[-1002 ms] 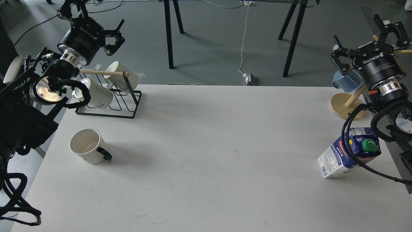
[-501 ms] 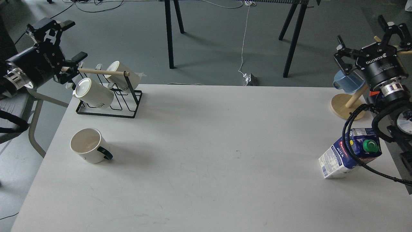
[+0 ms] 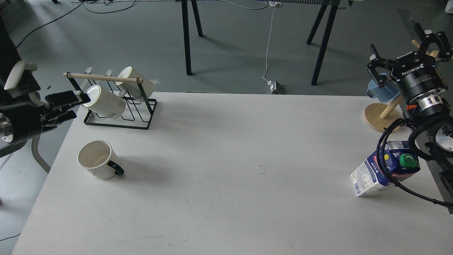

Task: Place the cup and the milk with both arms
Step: 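Lower the left gripper from the mug rack toward the white mug, then grasp the white mug rim with the left gripper, then carry the white mug toward the table center and set it down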

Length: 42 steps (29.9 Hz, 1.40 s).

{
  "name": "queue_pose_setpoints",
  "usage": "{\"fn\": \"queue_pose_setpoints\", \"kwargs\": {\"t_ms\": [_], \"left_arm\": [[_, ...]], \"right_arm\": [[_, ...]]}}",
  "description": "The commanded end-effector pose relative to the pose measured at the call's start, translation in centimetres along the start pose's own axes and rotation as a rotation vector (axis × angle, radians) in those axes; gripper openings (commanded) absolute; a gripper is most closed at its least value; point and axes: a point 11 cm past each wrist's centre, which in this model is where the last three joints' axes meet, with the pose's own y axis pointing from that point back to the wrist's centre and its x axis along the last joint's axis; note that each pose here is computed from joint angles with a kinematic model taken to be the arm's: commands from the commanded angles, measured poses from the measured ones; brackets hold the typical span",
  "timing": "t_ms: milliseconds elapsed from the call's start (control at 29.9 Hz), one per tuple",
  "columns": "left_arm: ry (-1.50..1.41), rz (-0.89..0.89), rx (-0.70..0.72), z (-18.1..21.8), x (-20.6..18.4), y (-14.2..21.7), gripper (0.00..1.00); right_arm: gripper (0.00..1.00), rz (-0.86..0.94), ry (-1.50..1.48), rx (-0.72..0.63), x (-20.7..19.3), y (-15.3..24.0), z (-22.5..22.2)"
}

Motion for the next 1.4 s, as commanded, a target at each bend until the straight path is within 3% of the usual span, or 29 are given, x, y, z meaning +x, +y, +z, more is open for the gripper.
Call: {"fn": "queue_pose_setpoints", "kwargs": {"t_ms": [0,368,768,1169,1370], "left_arm": [[-0.134,-0.025,0.053,-0.8,-0.8,-0.5,0.86],[-0.639,-0.052,0.172,-4.0,-3.2,-2.6,0.87],[-0.677,-0.044,0.202,-8.4,-5.5,-2.5,0.82],[-0.651,-0.029,0.190,-9.1,-6.9,-4.2,0.63],[-0.639,-0.050,0.143,-9.1,-7.3,-4.2,0.41]], "right_arm": [[0.99,0.000,-0.002,0.003,0.0,0.0,0.0],[0.99,0.030,0.009,0.017,1.0,0.3,-0.6],[0.99,0.044,0.006,0.016,1.5,0.8,-0.5],[0.99,0.047,0.007,0.010,1.6,0.9,-0.3],[0.99,0.045,0.006,0.014,1.5,0.8,-0.4]]}}
